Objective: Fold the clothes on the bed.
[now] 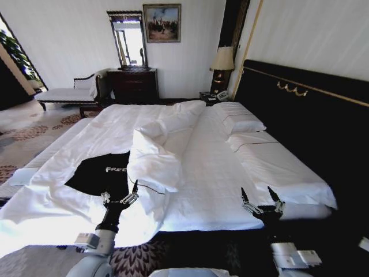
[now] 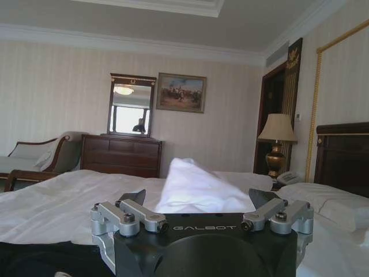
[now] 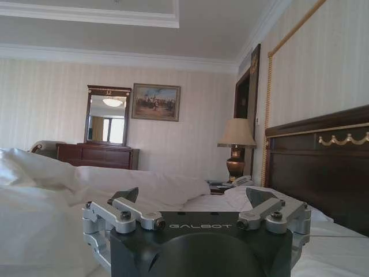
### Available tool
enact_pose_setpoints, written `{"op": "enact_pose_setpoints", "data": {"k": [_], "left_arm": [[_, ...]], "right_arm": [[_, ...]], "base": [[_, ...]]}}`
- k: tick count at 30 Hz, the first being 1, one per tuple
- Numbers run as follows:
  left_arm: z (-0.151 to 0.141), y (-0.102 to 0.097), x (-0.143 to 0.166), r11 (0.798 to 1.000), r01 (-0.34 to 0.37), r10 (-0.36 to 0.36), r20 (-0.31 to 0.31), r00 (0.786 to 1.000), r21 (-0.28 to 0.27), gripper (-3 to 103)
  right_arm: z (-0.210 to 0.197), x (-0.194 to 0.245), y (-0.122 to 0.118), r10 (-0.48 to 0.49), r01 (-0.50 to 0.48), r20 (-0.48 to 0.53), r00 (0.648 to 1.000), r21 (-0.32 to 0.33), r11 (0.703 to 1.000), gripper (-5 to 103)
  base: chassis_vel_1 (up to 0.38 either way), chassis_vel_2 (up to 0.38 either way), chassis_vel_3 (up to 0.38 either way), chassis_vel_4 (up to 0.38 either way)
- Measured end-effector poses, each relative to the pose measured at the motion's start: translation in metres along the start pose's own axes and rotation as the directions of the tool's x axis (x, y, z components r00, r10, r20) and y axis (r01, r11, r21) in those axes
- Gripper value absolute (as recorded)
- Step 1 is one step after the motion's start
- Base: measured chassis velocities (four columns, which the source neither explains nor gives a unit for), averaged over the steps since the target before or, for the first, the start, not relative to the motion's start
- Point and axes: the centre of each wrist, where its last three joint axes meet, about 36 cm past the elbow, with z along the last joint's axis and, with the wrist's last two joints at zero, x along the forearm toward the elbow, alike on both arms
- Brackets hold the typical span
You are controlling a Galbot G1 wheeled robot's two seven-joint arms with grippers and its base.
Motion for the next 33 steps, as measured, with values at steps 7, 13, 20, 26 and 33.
{"op": "enact_pose_setpoints", "data": {"k": [7, 13, 20, 26, 33], "left_arm": [[0.004, 0.002, -0.001, 1.000, 0.005, -0.005, -0.006, 1.000, -0.001, 100], [0.008, 0.004, -0.004, 1.000, 0.012, -0.012, -0.008, 1.000, -0.005, 100], [0.011, 0.007, -0.004, 1.000, 0.018, -0.018, -0.014, 1.000, -0.011, 100], [0.008, 0.008, 0.004, 0.999, 0.038, -0.039, -0.025, 0.999, -0.026, 100], [0.003, 0.011, 0.009, 0.996, 0.073, -0.074, -0.010, 0.997, -0.056, 100]], "right_arm": [[0.003, -0.001, 0.000, -0.007, 0.007, -0.002, 1.000, 0.000, 1.000, 100], [0.008, -0.003, 0.000, -0.002, 0.002, -0.008, 1.000, -0.010, 1.000, 100], [0.014, -0.008, -0.001, -0.004, 0.004, 0.002, 1.000, -0.052, 0.999, 100], [0.014, -0.021, 0.006, -0.002, 0.006, 0.018, 1.000, -0.239, 0.971, 100], [0.015, -0.040, 0.024, 0.020, -0.008, 0.014, 1.000, -0.563, 0.827, 100]], "base": [[0.232, 0.302, -0.233, -0.298], [0.143, 0.115, -0.137, -0.120], [-0.016, -0.012, 0.007, 0.008], [-0.038, -0.021, 0.024, 0.013], [0.007, 0.001, -0.002, 0.000]]}}
